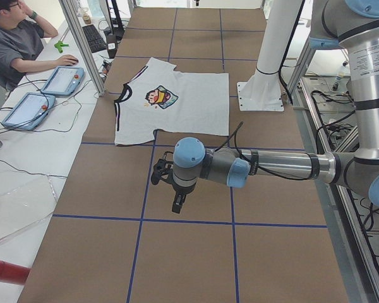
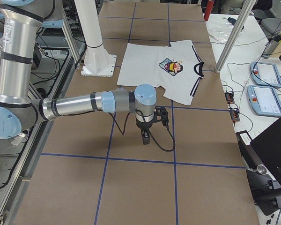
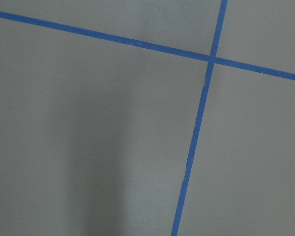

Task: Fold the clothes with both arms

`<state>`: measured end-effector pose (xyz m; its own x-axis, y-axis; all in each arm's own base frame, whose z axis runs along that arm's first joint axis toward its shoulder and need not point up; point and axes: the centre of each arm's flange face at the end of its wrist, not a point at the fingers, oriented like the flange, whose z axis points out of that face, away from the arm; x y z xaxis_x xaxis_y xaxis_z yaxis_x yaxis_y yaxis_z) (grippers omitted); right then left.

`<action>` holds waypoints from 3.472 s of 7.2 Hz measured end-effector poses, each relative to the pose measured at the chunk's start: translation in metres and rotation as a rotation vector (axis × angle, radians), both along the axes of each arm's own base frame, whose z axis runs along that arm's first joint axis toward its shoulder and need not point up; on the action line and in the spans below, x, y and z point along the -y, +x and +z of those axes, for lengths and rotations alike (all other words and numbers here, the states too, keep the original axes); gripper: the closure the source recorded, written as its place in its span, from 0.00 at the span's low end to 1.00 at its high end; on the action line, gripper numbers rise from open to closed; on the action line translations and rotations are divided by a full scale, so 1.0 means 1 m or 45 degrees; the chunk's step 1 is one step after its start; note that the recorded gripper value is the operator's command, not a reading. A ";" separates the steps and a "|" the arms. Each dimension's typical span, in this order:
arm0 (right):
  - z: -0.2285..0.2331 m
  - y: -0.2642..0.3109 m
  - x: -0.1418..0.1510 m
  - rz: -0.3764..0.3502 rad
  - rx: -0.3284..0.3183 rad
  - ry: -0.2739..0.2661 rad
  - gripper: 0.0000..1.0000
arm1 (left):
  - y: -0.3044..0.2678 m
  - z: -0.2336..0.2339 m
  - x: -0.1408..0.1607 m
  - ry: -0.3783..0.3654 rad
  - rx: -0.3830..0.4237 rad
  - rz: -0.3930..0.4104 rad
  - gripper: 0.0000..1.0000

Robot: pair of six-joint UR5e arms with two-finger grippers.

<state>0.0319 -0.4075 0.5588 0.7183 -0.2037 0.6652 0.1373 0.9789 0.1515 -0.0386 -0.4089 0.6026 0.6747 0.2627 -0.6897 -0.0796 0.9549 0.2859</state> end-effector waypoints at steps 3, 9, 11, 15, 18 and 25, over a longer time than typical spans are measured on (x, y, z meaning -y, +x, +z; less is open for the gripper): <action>-0.035 -0.001 0.011 0.007 0.008 0.093 0.00 | 0.000 -0.012 0.003 0.118 -0.002 -0.004 0.00; -0.081 -0.010 0.132 0.046 0.005 0.403 0.00 | -0.003 -0.051 0.090 0.583 0.069 -0.064 0.00; -0.075 -0.047 0.179 0.134 0.069 0.403 0.00 | -0.003 -0.050 0.098 0.586 0.072 -0.066 0.00; -0.122 -0.262 0.266 0.386 0.347 0.311 0.01 | -0.003 -0.044 0.094 0.616 0.071 -0.068 0.00; -0.121 -0.382 0.267 0.540 0.376 0.308 0.08 | -0.003 -0.043 0.092 0.619 0.071 -0.067 0.00; -0.078 -0.408 0.249 0.578 0.293 0.292 0.50 | -0.003 -0.043 0.092 0.622 0.070 -0.067 0.00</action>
<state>-0.3760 -0.6563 0.4812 0.6088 -0.0659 0.7905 -0.3521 0.8706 0.3438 -0.0416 -0.5012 0.5594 0.7280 0.5107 -0.4574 -0.0623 0.7137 0.6977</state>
